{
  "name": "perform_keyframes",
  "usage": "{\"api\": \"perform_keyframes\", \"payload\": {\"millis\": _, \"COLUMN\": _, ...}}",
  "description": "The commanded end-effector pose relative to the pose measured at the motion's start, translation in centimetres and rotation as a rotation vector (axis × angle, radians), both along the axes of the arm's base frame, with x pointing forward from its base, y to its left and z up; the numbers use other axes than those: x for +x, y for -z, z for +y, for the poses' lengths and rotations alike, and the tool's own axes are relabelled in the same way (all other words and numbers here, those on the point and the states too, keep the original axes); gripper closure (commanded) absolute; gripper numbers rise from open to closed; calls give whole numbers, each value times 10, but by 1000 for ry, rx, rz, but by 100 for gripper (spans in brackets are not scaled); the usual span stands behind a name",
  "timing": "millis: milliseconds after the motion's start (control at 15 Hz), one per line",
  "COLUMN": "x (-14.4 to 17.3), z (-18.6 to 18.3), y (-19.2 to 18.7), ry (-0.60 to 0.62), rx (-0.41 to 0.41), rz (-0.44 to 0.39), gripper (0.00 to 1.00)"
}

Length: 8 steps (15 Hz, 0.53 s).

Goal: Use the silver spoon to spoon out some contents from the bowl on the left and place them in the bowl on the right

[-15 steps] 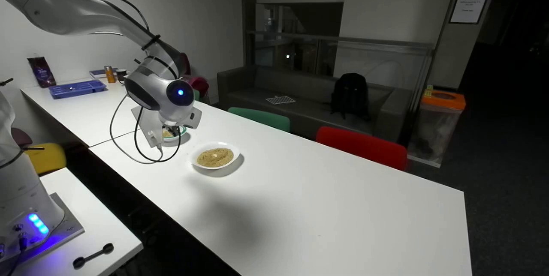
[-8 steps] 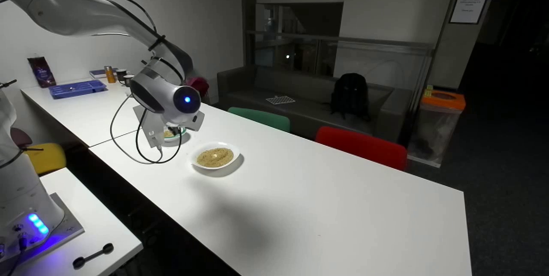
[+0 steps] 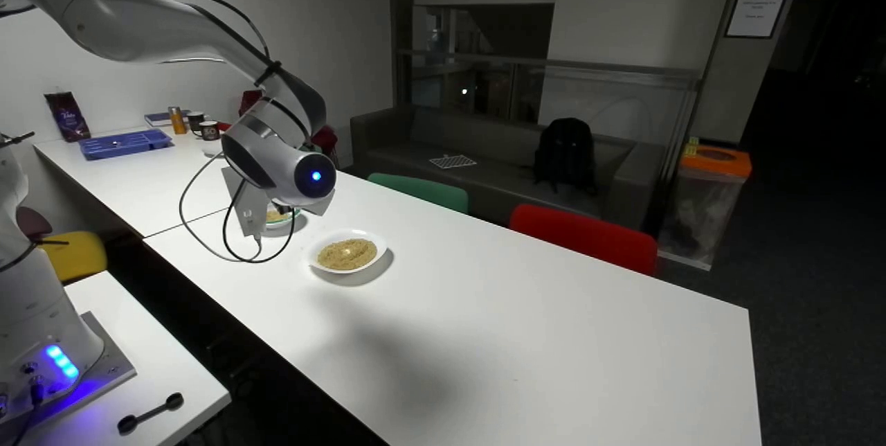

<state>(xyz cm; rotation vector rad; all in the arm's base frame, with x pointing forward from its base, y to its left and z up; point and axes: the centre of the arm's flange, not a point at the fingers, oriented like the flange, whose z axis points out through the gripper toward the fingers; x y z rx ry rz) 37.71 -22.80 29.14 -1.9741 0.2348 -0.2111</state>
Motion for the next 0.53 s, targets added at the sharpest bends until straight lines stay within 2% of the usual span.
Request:
{"api": "perform_keyframes", "payload": {"millis": 0, "x": 7, "z": -11, "y": -6, "ry": 19, "rx": 86, "rz": 14, "gripper": 97}}
{"api": "perform_keyframes", "payload": {"millis": 267, "x": 7, "z": -15, "y": -6, "ry": 23, "rx": 126, "rz": 26, "gripper": 97}}
{"api": "perform_keyframes", "payload": {"millis": 467, "x": 6, "z": -13, "y": -5, "ry": 1, "rx": 103, "rz": 7, "gripper": 97}}
